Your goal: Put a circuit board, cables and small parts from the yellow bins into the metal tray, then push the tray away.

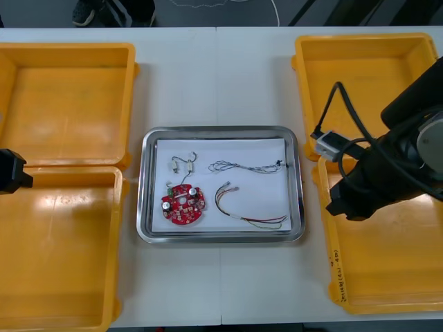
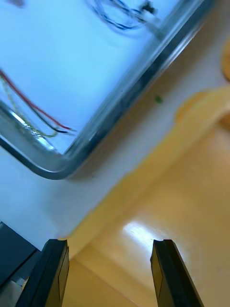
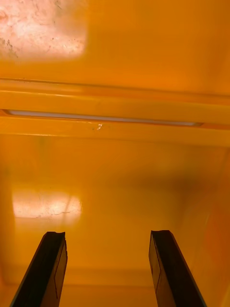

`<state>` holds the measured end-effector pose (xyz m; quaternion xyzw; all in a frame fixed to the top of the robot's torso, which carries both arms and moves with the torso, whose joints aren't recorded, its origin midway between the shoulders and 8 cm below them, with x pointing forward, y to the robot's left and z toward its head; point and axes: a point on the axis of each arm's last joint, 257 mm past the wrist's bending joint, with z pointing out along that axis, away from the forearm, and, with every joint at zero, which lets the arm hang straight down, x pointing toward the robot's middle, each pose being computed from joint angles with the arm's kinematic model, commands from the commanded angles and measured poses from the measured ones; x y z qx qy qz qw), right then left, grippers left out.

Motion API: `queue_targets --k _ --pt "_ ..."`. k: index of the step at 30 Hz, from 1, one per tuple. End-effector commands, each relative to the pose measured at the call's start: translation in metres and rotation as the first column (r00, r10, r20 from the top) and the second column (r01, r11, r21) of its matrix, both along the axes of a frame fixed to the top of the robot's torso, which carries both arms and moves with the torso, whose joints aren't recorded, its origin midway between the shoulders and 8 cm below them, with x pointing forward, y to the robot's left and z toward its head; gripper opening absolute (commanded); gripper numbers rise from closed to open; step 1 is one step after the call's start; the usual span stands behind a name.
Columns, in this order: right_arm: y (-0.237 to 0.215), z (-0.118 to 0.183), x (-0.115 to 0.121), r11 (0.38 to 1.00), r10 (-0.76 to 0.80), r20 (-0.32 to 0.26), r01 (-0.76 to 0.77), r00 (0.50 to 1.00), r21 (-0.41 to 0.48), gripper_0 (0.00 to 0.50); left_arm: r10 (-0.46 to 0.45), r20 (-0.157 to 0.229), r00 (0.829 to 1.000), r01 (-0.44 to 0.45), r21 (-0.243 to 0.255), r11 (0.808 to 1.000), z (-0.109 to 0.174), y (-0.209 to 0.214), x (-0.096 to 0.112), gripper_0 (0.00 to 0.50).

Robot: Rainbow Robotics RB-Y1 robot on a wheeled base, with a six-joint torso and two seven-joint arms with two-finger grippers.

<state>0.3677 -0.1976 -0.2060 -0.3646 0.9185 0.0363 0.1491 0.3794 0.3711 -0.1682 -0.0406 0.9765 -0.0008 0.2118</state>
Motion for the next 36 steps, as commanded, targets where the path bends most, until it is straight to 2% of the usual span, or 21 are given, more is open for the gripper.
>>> queue_targets --k 1,9,22,28,36 --pt "0.043 0.012 -0.005 0.987 0.159 0.046 -0.158 0.986 -0.019 0.500 -0.087 -0.010 0.996 0.088 0.082 0.993 0.007 0.015 -0.011 0.500" --pt "0.087 0.008 -0.014 0.950 0.311 0.056 -0.308 0.949 -0.058 0.500 -0.086 -0.029 0.996 0.088 0.067 0.994 0.002 0.019 -0.012 0.500" --pt "0.139 0.005 -0.018 0.846 0.518 0.105 -0.490 0.849 -0.208 0.500 -0.088 -0.058 0.994 0.092 0.070 0.993 -0.007 0.029 -0.020 0.500" --pt "0.151 -0.007 -0.021 0.797 0.581 0.056 -0.554 0.812 -0.242 0.500 -0.090 -0.067 0.994 0.094 0.074 0.993 -0.010 0.031 -0.022 0.500" --pt "0.171 -0.015 -0.016 0.703 0.690 0.024 -0.662 0.724 -0.259 0.500 -0.095 -0.073 0.993 0.101 0.073 0.992 -0.012 0.031 -0.024 0.500"
